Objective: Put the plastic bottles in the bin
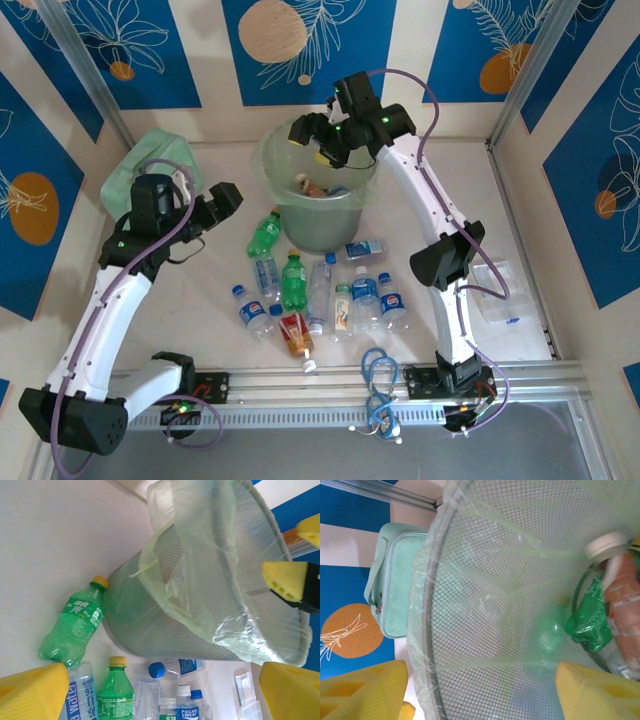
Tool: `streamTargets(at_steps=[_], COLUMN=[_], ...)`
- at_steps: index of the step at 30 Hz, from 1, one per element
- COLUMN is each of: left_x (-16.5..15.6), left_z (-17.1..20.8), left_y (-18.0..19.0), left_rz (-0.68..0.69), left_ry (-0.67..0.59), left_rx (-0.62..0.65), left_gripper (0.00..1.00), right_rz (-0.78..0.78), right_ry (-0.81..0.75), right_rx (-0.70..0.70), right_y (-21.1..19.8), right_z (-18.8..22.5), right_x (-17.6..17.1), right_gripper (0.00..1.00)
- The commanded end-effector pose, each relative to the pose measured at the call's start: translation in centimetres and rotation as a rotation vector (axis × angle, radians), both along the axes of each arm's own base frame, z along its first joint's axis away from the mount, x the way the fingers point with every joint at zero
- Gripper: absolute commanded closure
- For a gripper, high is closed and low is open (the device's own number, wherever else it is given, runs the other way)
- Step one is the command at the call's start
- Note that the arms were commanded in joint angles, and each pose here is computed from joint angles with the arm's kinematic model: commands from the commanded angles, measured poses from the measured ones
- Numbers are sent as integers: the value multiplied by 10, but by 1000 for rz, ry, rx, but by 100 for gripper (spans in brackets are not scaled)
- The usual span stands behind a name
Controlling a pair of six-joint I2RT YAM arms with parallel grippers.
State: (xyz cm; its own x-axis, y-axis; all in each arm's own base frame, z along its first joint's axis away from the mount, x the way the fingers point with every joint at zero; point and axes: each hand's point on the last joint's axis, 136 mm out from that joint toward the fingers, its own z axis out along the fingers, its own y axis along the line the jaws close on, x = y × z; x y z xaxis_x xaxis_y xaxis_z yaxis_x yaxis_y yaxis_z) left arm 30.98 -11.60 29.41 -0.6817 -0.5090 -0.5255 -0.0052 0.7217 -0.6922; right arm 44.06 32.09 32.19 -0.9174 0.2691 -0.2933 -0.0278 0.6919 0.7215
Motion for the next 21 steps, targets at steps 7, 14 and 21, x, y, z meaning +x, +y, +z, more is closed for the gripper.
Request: streamTargets(at_steps=[7, 14, 21], left_x=[-5, -22, -47], left_z=[-32, -71, -117], left_y=[12, 20, 26], left_rz=[55, 99, 130], left_ry=[103, 243, 391], left_rx=[37, 59, 69], left_gripper=[9, 16, 24], right_rz=[30, 64, 154], right_ry=[-77, -181, -303], right_rx=[48, 3, -71], right_y=[-7, -19, -22], right_z=[44, 73, 79], right_x=[-16, -45, -98], right_gripper=[22, 22, 23])
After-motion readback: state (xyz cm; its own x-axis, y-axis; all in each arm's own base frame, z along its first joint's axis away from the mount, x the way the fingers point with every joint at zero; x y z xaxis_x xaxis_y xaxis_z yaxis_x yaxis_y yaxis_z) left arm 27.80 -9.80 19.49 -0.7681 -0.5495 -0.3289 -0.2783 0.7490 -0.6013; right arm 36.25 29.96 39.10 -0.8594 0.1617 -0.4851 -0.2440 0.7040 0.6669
